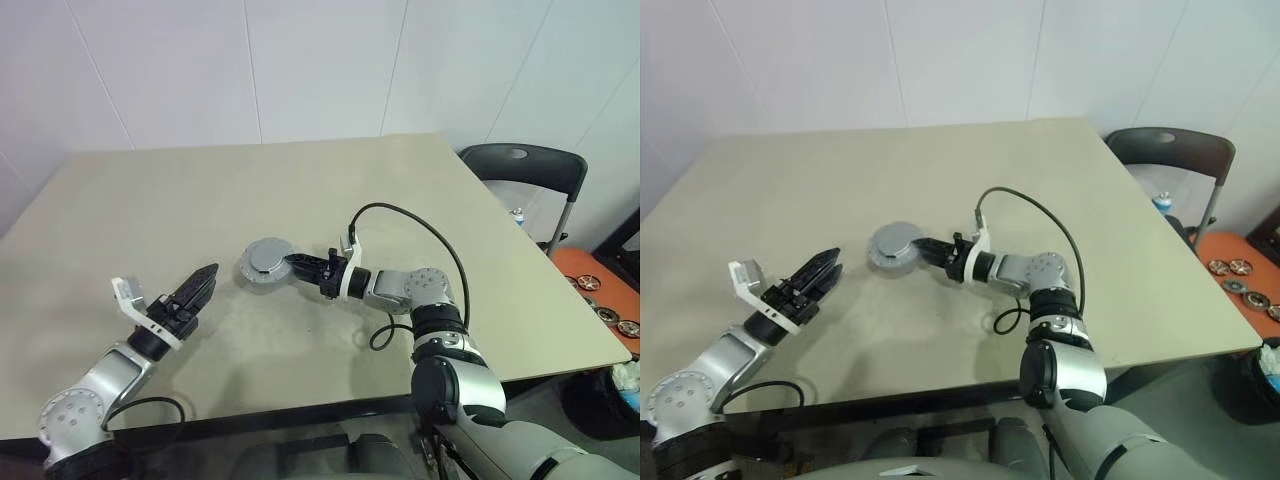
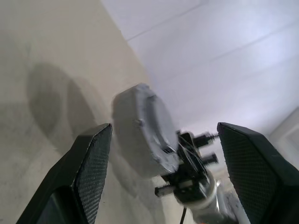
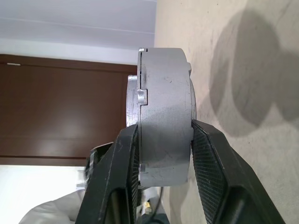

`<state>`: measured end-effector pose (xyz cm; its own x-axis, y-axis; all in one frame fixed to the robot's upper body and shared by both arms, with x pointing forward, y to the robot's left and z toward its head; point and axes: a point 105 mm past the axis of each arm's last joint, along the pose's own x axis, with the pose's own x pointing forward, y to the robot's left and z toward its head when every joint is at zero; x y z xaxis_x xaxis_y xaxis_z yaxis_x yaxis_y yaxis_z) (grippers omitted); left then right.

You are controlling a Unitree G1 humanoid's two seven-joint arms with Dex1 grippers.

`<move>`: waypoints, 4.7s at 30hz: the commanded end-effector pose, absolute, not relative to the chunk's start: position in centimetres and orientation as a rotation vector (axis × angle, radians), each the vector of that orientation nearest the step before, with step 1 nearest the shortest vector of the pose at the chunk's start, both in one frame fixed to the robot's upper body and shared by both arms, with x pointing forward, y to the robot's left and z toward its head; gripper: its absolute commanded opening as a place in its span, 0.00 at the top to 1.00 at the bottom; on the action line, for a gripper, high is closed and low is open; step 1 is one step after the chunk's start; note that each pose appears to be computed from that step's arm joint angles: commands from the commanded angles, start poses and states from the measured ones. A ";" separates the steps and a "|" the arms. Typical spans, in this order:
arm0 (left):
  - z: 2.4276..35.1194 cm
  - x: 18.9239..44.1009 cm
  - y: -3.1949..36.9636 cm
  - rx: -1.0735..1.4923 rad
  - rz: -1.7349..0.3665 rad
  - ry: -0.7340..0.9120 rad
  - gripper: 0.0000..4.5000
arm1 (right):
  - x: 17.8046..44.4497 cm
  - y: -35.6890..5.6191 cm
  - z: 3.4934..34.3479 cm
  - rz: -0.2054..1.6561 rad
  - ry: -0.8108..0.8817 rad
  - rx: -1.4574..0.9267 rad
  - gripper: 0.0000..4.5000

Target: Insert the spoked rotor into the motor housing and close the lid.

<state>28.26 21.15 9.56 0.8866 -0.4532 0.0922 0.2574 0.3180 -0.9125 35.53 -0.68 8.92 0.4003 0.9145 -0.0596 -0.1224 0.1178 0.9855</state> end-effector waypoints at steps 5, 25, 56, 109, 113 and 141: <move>9.5 31.3 20.2 -1.180 -0.486 0.156 0.15 | 36.3 -0.3 12.2 1.000 0.764 1.194 0.71; 10.0 33.9 15.0 -1.170 -0.645 0.204 0.15 | 35.7 -0.2 13.0 1.044 0.757 1.188 0.71; 11.0 32.8 10.7 -1.535 -0.699 0.266 0.48 | 35.9 -0.4 11.4 0.973 0.786 1.153 0.71; 9.7 31.4 9.9 -1.329 -0.768 0.425 0.52 | 35.6 -0.3 10.6 0.955 0.784 1.114 0.71; 10.1 31.4 9.9 -1.334 -0.777 0.415 0.52 | 35.7 -0.3 10.6 0.961 0.774 1.091 0.71; 10.8 32.4 12.9 -1.290 -0.690 0.324 0.52 | 36.1 -1.1 10.1 0.944 0.745 1.058 0.44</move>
<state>31.60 12.11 8.04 0.7540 -0.6524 0.0764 0.1808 0.0944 -0.9790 35.79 -1.42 8.99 0.4285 0.8996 -0.0843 -0.2481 0.2069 0.9464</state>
